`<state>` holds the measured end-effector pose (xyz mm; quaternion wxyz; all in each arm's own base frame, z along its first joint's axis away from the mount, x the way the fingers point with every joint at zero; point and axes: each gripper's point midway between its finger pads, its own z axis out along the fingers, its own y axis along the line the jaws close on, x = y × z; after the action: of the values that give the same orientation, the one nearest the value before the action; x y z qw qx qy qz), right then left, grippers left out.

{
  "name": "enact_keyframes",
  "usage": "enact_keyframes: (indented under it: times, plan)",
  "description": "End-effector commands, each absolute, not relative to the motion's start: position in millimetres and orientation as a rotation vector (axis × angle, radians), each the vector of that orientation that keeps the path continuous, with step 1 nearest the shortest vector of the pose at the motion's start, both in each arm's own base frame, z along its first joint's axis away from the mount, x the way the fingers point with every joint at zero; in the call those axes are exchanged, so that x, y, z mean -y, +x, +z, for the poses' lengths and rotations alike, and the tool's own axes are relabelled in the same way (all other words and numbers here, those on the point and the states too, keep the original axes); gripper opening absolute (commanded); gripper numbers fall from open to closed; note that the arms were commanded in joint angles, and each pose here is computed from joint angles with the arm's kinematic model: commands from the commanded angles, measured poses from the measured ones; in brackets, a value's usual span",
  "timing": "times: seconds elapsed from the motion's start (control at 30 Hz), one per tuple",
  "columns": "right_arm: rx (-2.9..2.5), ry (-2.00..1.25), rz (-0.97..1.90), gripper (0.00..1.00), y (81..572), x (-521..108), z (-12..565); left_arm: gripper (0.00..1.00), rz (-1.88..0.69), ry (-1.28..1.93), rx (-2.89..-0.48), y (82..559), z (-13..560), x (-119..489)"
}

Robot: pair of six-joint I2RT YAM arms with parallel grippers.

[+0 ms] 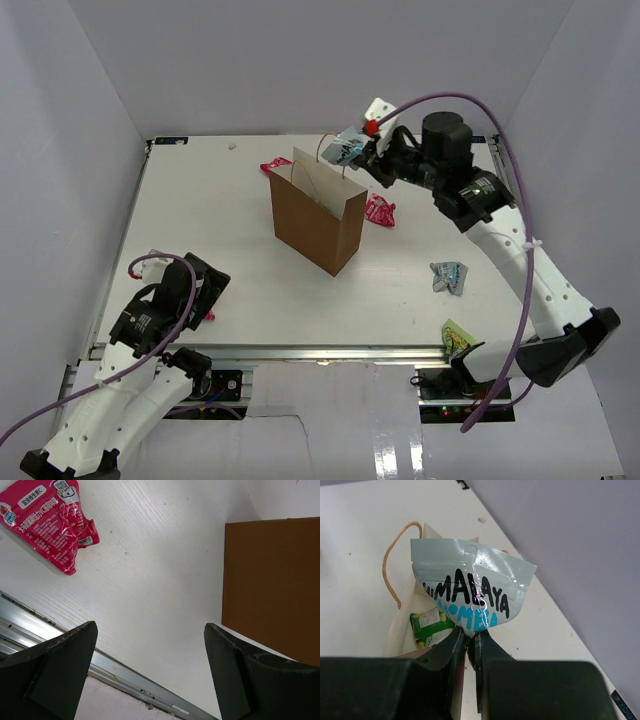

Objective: Place the snacks into the paper bag

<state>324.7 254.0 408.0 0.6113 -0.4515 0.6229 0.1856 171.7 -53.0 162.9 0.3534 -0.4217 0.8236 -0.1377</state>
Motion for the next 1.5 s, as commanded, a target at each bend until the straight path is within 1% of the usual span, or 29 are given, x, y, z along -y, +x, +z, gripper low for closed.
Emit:
enact_keyframes:
  times: [0.0,0.07,0.2,0.3,0.33,0.4,0.43,0.47,0.5,0.53,0.6,0.63,0.8,0.87,0.9,0.97,1.0,1.03,1.07,1.1,1.13,1.2,1.23,1.27,1.3,1.4,1.47]
  plan:
    - [-1.447,-1.010,0.366,0.08,327.0,-266.8,405.2,0.98,-0.377,-1.160,-2.105,170.4,166.2,53.0]
    - [-1.450,-1.021,0.376,0.08,322.1,-279.5,398.0,0.98,-0.383,-1.180,-2.113,168.5,161.7,54.4]
    - [-1.512,-0.976,0.365,0.09,327.0,-286.5,377.4,0.98,-0.392,-1.208,-2.126,164.8,156.3,56.2]
    - [-1.552,-0.954,0.350,0.13,333.3,-288.8,362.1,0.98,-0.393,-1.219,-2.130,162.1,154.2,55.8]
    - [-1.564,-0.954,0.355,0.20,332.5,-289.4,357.7,0.98,-0.393,-1.220,-2.132,161.4,154.0,55.8]
    - [-1.572,-0.962,0.363,0.30,331.1,-290.7,352.6,0.98,-0.384,-1.222,-2.130,159.9,154.6,53.8]
    - [-1.580,-0.965,0.367,0.38,330.0,-291.1,348.9,0.98,-0.380,-1.226,-2.128,159.3,154.9,52.9]
    - [-1.582,-0.967,0.367,0.40,329.2,-290.4,347.6,0.98,-0.379,-1.231,-2.124,159.4,155.4,52.4]
    - [-1.585,-0.965,0.364,0.48,329.2,-289.2,346.8,0.98,-0.375,-1.233,-2.122,159.4,155.3,51.8]
    - [-1.582,-0.964,0.365,0.50,328.4,-288.5,347.9,0.98,-0.372,-1.236,-2.122,159.3,154.9,51.5]
    - [-1.577,-0.971,0.373,0.53,325.1,-288.5,349.7,0.98,-0.364,-1.237,-2.127,160.0,153.8,51.8]
    - [-1.564,-0.969,0.378,0.61,322.2,-287.1,355.1,0.98,-0.352,-1.240,-2.128,160.1,152.5,50.7]
    - [-1.498,-1.002,0.393,0.63,308.7,-270.6,381.2,0.98,-0.246,-1.270,-2.142,161.6,147.4,43.3]
    - [-1.443,-1.080,0.436,0.66,293.1,-261.8,388.1,0.98,-0.139,-1.300,-2.156,162.2,142.4,36.5]
    - [-1.456,-1.106,0.461,0.69,287.1,-248.3,380.5,0.98,-0.054,-1.321,-2.163,163.9,136.9,31.8]
    - [-1.489,-1.126,0.454,0.73,286.0,-232.1,364.2,0.98,0.038,-1.350,-2.169,165.7,129.9,27.5]
    - [-1.550,-1.123,0.437,0.79,291.3,-216.6,340.6,0.98,0.080,-1.357,-2.171,167.5,127.3,26.0]
    - [-1.579,-1.127,0.445,0.83,285.6,-207.4,329.9,0.98,0.124,-1.368,-2.172,169.5,123.9,23.5]
    - [-1.606,-1.130,0.468,0.90,282.5,-201.4,318.2,0.98,0.202,-1.364,-2.187,173.0,116.4,20.3]
    - [-1.656,-1.093,0.459,0.95,286.9,-185.5,306.5,0.98,0.232,-1.353,-2.203,175.7,112.6,18.1]
    - [-1.704,-1.087,0.479,0.94,279.7,-177.1,286.0,0.98,0.221,-1.362,-2.188,188.9,108.7,14.7]
    - [-1.739,-1.047,0.502,0.94,277.0,-159.3,271.6,0.98,0.239,-1.309,-2.295,193.0,90.4,11.6]
    - [-1.751,-1.041,0.512,0.93,270.1,-153.5,260.3,0.98,0.202,-1.344,-2.255,207.2,87.8,4.2]
    - [-1.750,-1.041,0.537,0.94,265.4,-151.8,256.9,0.98,0.192,-1.337,-2.257,211.7,85.2,1.7]
    - [-1.765,-1.017,0.534,0.94,265.6,-144.1,252.0,0.98,0.164,-1.282,-2.272,221.6,81.8,1.0]
    - [-1.786,-0.992,0.570,0.93,257.5,-137.5,237.9,0.98,0.134,-1.250,-2.313,234.7,68.7,-3.7]
    - [-1.798,-0.976,0.605,0.94,252.6,-137.5,231.2,0.97,0.165,-1.248,-2.369,231.2,54.0,-13.1]
